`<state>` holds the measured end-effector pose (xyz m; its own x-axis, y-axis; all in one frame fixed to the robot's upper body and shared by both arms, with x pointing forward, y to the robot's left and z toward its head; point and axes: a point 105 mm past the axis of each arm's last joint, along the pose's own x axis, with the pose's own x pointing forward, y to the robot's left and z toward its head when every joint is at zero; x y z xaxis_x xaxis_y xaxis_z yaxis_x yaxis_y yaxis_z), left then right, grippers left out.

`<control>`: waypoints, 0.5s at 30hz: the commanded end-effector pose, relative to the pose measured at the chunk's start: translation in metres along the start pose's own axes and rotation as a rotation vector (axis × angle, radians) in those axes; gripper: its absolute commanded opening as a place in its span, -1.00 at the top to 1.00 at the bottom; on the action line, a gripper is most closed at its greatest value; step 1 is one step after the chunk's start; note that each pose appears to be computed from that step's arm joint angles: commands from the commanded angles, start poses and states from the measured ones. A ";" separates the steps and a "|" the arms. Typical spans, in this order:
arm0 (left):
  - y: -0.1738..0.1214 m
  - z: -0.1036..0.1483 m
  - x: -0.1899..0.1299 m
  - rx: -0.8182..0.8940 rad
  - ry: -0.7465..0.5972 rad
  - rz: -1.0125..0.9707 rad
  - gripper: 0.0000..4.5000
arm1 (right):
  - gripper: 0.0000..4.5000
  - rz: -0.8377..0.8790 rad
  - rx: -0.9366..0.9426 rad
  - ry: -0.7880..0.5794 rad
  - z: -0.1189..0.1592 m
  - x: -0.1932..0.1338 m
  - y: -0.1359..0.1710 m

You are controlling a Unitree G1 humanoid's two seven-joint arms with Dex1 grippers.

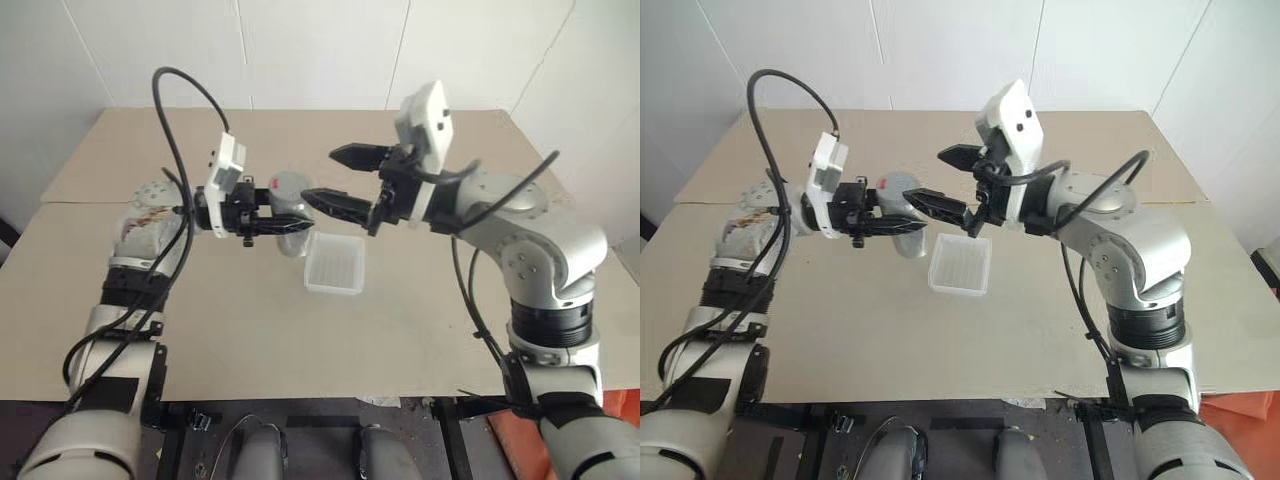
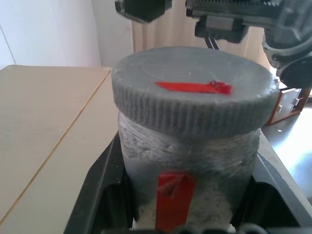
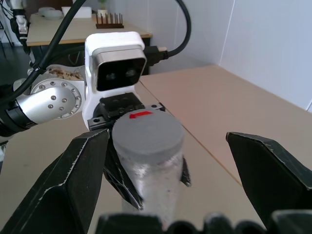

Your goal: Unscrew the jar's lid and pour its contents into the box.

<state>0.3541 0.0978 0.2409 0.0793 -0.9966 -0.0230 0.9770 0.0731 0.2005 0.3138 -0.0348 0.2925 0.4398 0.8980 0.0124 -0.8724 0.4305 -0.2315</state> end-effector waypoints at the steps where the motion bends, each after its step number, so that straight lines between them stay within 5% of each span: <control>1: 0.000 0.012 0.007 0.050 -0.033 -0.024 0.13 | -1.00 -0.020 -0.040 -0.017 0.012 0.003 -0.001; 15: -0.002 0.009 0.016 0.060 -0.064 -0.021 0.13 | -1.00 0.021 -0.041 0.008 0.013 0.016 0.000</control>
<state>0.3544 0.0806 0.2369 0.0486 -0.9988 0.0082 0.9768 0.0492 0.2086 0.3232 -0.0228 0.2908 0.4368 0.8990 -0.0307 -0.8791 0.4193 -0.2267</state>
